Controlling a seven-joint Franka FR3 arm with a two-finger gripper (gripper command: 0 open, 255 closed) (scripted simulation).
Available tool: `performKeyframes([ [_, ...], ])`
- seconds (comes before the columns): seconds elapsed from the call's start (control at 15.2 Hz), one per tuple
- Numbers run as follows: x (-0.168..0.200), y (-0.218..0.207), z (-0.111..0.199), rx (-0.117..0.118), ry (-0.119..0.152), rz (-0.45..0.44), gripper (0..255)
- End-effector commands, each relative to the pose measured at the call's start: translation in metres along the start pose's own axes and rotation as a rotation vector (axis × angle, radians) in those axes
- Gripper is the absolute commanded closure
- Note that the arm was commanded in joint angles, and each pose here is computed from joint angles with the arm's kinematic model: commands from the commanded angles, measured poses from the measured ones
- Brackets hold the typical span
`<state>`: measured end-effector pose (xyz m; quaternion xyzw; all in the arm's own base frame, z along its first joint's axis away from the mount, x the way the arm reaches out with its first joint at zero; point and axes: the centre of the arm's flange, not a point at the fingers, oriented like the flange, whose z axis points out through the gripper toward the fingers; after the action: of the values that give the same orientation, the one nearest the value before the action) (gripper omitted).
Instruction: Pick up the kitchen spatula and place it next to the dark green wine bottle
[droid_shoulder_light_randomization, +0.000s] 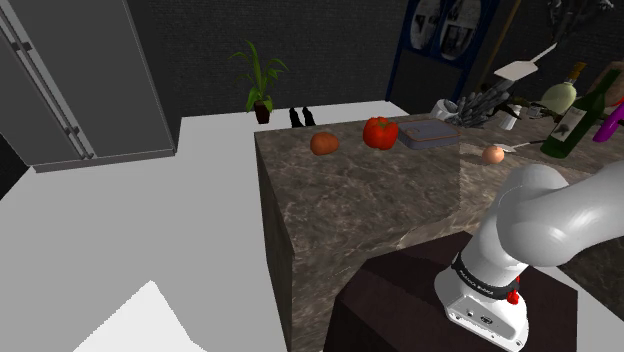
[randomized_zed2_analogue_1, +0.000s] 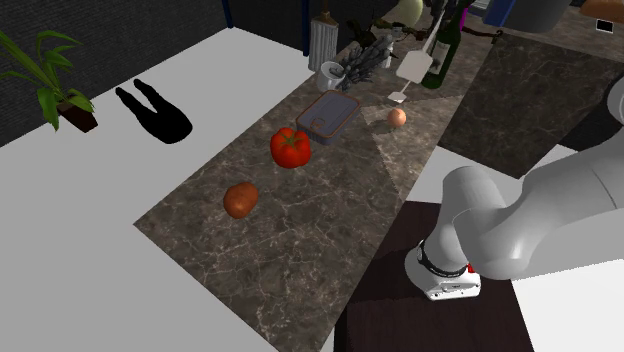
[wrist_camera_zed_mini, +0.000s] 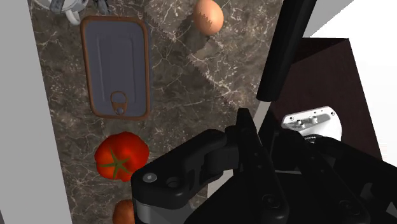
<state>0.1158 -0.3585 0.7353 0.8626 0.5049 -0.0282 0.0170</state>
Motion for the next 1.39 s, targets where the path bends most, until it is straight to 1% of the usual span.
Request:
performKeyframes([
  [0.0, -0.027, -0.007, 0.002, 0.0, -0.001, -0.001, 255],
  [1.32, -0.281, -0.085, 0.018, 0.0, -0.001, -0.001, 255],
])
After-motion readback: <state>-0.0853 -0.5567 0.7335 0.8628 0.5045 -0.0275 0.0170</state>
